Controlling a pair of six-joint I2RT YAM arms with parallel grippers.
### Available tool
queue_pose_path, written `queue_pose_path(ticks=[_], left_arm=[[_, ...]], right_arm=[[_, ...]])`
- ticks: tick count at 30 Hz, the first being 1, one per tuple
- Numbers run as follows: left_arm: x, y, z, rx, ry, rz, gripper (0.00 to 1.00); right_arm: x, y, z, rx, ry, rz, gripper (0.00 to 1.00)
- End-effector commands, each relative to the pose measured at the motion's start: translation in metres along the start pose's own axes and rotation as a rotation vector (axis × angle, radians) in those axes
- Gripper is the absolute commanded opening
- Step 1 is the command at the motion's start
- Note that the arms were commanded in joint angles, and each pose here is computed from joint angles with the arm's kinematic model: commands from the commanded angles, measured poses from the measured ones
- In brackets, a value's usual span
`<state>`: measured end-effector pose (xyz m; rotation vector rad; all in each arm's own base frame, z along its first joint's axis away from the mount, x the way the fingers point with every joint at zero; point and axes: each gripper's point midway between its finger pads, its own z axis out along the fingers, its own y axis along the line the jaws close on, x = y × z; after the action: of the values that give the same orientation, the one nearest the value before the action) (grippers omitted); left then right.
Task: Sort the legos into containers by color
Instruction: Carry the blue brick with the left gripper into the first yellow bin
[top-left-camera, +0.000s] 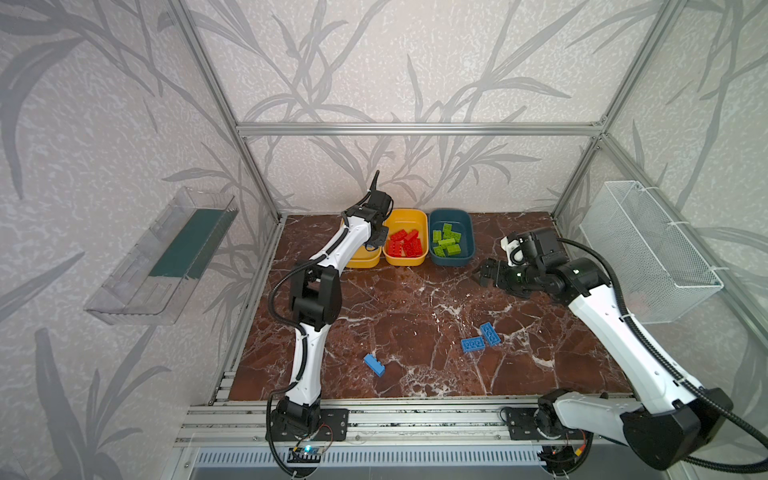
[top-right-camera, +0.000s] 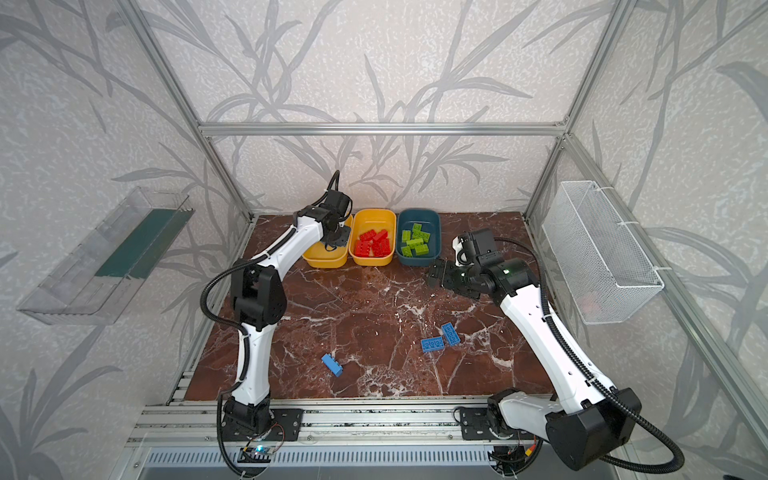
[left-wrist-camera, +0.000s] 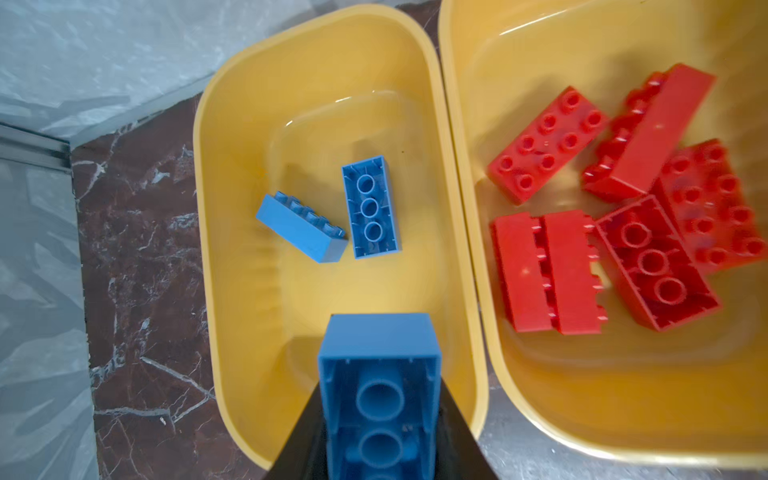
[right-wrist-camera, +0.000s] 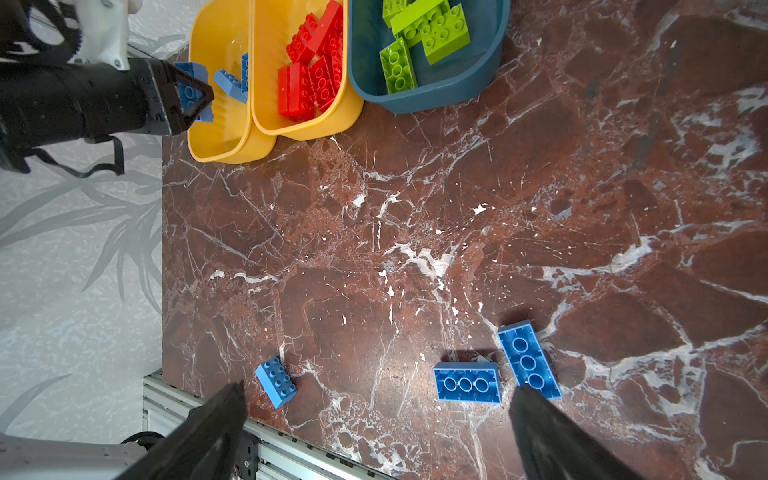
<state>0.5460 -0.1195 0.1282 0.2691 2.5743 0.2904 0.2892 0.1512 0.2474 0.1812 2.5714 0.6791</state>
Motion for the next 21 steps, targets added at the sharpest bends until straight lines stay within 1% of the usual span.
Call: queue_pose_path(ticks=[1, 3, 4, 5, 6, 7, 8, 11, 15, 18, 21], left_arm=[[-0.006, 0.019, 0.008, -0.040, 0.026, -0.028, 0.07], [-0.012, 0.025, 0.017, -0.047, 0.027, -0.056, 0.09], [-0.014, 0.029, 0.022, -0.048, 0.028, -0.075, 0.12], [-0.015, 0.032, 0.026, -0.049, 0.030, -0.093, 0.22], [-0.016, 0.036, 0.029, -0.052, 0.029, -0.112, 0.42], [-0.017, 0.038, 0.031, -0.047, 0.029, -0.124, 0.57], [-0.019, 0.039, 0.031, -0.037, 0.025, -0.134, 0.65], [-0.026, 0.036, 0.024, 0.001, 0.004, -0.170, 0.71], [-0.031, 0.038, 0.004, 0.029, -0.017, -0.243, 0.72], [-0.030, 0.040, -0.021, 0.056, -0.019, -0.352, 0.71], [-0.017, 0.035, -0.043, 0.108, 0.000, -0.474, 0.69]], right_arm=[[-0.014, 0.006, -0.003, -0.006, -0.034, 0.014, 0.99], [-0.016, 0.006, -0.003, -0.001, -0.037, 0.022, 0.99], [-0.017, 0.006, -0.003, 0.004, -0.038, 0.026, 0.99], [-0.018, 0.006, -0.004, 0.008, -0.038, 0.030, 0.99], [-0.018, 0.005, -0.004, 0.013, -0.037, 0.035, 0.99], [-0.019, 0.005, -0.005, 0.017, -0.039, 0.038, 0.99], [-0.019, 0.004, -0.006, 0.023, -0.040, 0.041, 0.99], [-0.019, 0.002, -0.008, 0.040, -0.043, 0.038, 0.99], [-0.021, -0.004, -0.017, 0.088, -0.052, -0.001, 0.99], [-0.020, -0.005, -0.020, 0.100, -0.048, -0.019, 0.99], [-0.016, -0.003, -0.017, 0.081, -0.038, -0.019, 0.99]])
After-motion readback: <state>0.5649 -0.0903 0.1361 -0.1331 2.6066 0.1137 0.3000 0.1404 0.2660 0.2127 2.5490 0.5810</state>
